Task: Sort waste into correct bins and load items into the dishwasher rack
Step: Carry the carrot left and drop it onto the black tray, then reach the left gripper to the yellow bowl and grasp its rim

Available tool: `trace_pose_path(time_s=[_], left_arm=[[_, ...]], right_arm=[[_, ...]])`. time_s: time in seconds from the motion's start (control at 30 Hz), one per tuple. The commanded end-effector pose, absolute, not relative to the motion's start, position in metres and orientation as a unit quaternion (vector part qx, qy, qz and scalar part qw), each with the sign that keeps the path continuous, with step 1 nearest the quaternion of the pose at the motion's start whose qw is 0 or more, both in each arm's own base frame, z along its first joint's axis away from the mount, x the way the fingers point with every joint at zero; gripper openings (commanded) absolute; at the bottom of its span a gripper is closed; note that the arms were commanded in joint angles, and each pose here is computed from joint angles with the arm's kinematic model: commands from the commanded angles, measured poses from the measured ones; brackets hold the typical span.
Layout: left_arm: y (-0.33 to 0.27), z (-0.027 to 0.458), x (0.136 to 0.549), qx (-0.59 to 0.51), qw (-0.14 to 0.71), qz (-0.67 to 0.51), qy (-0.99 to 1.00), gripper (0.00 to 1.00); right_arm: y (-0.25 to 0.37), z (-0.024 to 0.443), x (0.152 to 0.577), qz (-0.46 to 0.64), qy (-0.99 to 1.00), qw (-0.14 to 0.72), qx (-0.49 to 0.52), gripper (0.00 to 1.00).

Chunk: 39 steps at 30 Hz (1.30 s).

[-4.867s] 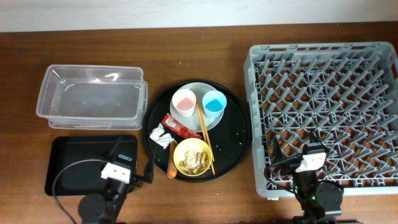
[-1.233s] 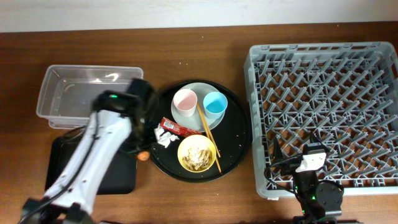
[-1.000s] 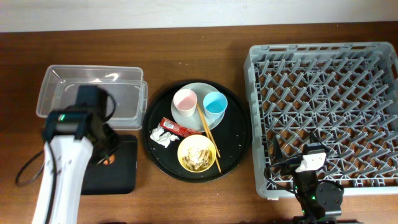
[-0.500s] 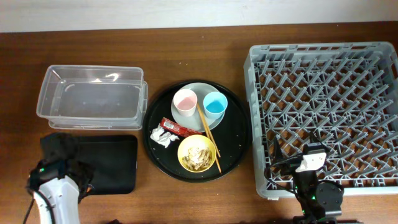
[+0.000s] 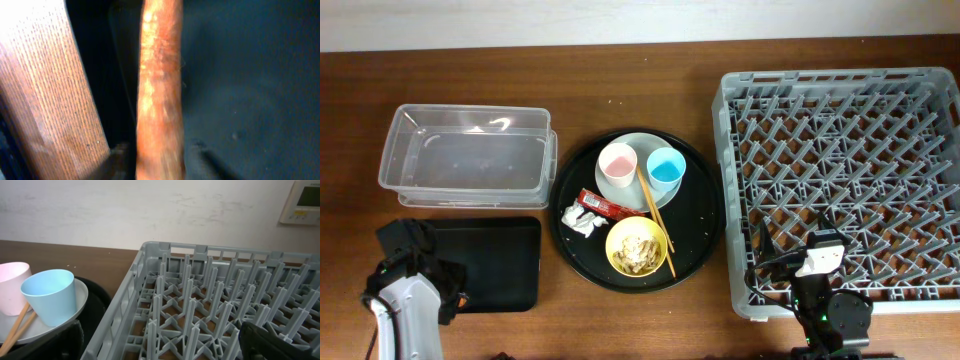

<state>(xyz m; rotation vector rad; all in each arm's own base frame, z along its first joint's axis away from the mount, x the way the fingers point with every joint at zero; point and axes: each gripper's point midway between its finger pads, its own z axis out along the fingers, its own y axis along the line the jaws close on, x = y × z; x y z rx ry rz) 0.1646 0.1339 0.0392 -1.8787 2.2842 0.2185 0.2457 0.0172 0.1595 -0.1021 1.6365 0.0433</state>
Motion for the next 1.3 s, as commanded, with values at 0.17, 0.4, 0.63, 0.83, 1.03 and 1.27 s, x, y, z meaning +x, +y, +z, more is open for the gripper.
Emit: trace_pose_path(time_s=[0.17, 0.4, 0.63, 0.83, 1.03, 1.27], left_arm=[[0.132, 0.058, 0.183, -0.588, 0.099, 0.04, 0.802, 0.49], [0.05, 0.163, 0.27, -0.316, 0.222, -0.232, 0.893, 0.46], [-0.061, 0.18, 0.278, -0.119, 0.204, -0.281, 0.93, 0.46], [-0.175, 0.196, 0.284, 0.095, 0.279, -0.255, 0.921, 0.5], [-0.245, 0.184, 0.283, 0.165, 0.331, -0.2, 0.907, 0.49], [-0.285, 0.12, 0.272, 0.215, 0.279, -0.16, 0.922, 0.49]], right_arm=[[0.017, 0.157, 0.246, 0.017, 0.731, 0.681, -0.047, 0.98], [0.017, 0.157, 0.246, 0.017, 0.731, 0.681, -0.047, 0.98], [0.017, 0.157, 0.246, 0.017, 0.731, 0.681, -0.047, 0.98], [0.017, 0.157, 0.246, 0.017, 0.731, 0.681, -0.047, 0.98], [0.017, 0.157, 0.246, 0.017, 0.731, 0.681, -0.047, 0.98], [0.017, 0.157, 0.246, 0.017, 0.731, 0.681, -0.047, 0.98]])
